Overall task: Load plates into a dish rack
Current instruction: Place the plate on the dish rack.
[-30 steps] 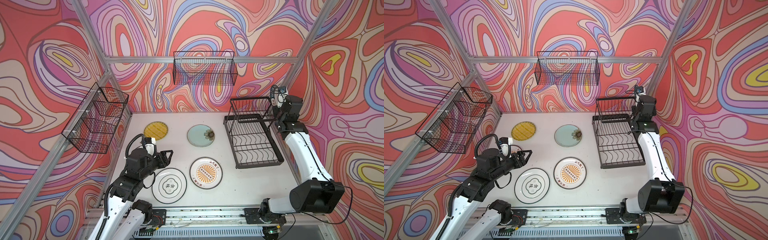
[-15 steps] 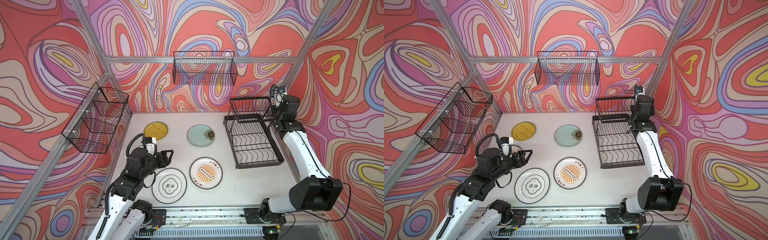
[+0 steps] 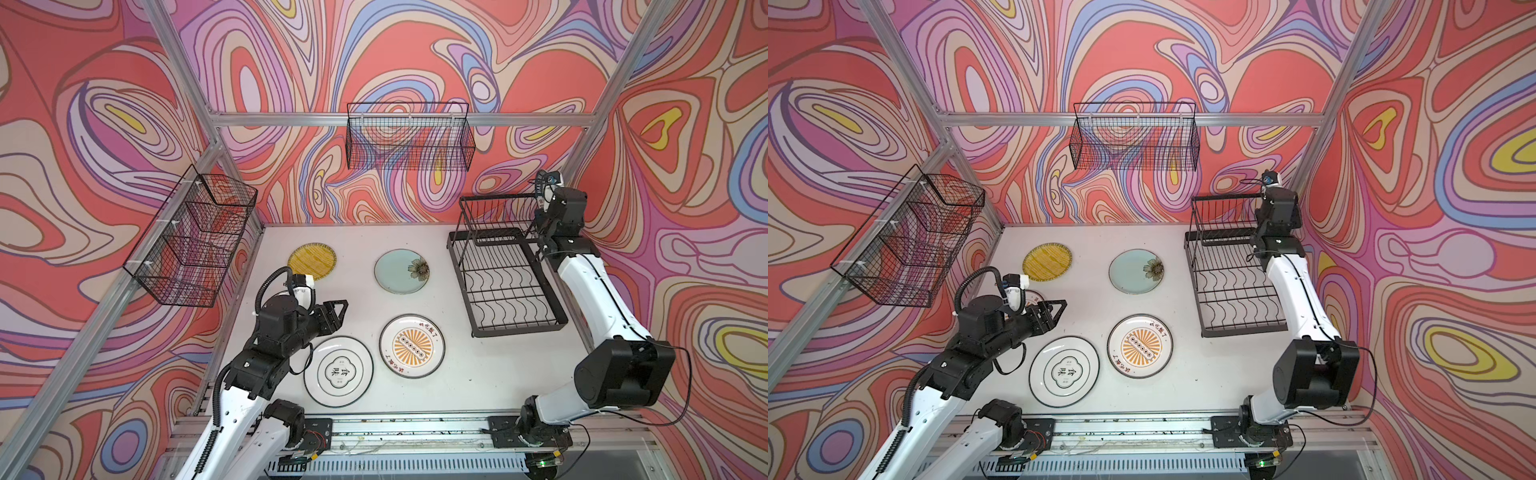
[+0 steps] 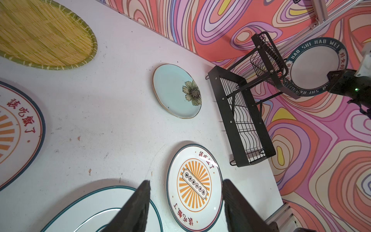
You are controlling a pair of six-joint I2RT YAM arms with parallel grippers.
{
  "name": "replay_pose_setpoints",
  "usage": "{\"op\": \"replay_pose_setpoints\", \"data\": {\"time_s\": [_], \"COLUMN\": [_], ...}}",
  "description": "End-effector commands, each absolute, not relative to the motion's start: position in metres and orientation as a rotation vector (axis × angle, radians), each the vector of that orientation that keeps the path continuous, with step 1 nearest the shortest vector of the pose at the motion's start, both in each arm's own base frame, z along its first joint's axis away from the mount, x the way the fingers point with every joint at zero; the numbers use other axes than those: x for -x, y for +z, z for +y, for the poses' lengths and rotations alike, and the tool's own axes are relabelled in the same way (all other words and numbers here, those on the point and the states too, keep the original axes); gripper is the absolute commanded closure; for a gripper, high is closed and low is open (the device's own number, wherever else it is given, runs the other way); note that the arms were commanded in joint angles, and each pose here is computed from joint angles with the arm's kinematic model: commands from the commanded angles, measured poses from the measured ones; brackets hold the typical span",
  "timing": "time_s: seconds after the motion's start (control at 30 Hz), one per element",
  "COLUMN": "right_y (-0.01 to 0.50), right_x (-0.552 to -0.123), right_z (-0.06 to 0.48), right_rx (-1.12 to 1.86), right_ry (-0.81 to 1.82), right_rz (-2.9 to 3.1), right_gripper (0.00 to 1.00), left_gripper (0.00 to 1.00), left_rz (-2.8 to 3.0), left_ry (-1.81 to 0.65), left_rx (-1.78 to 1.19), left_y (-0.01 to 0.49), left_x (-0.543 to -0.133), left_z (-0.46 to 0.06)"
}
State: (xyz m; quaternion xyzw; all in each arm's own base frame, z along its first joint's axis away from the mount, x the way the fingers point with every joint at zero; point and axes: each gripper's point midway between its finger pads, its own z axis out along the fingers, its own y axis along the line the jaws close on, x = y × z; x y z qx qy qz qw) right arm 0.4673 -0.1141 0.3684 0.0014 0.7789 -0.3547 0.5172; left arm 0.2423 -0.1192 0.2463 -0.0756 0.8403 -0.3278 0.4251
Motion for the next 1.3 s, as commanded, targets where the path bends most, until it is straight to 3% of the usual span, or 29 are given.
{"op": "replay_pose_setpoints", "data": {"time_s": [0.0,1.27], "right_y": [0.362,0.314], "right_x": [-0.470,-0.486], "right_z": [-0.113,-0.118], "right_rx": [0.001,-0.069], "right_ry": [-0.859,-0.828], "right_rz": [1.904,2.043], "right_gripper": [1.00,1.00], "left_gripper": [0.40,0.40], "left_rz": [2.093,2.097], "left_ry": [-0.833,-0.841], "left_rx": [0.170,0.185], "left_y": [0.246,0.247], "left_x": [-0.244,-0.244], "left_z": [-0.123,-0.123]}}
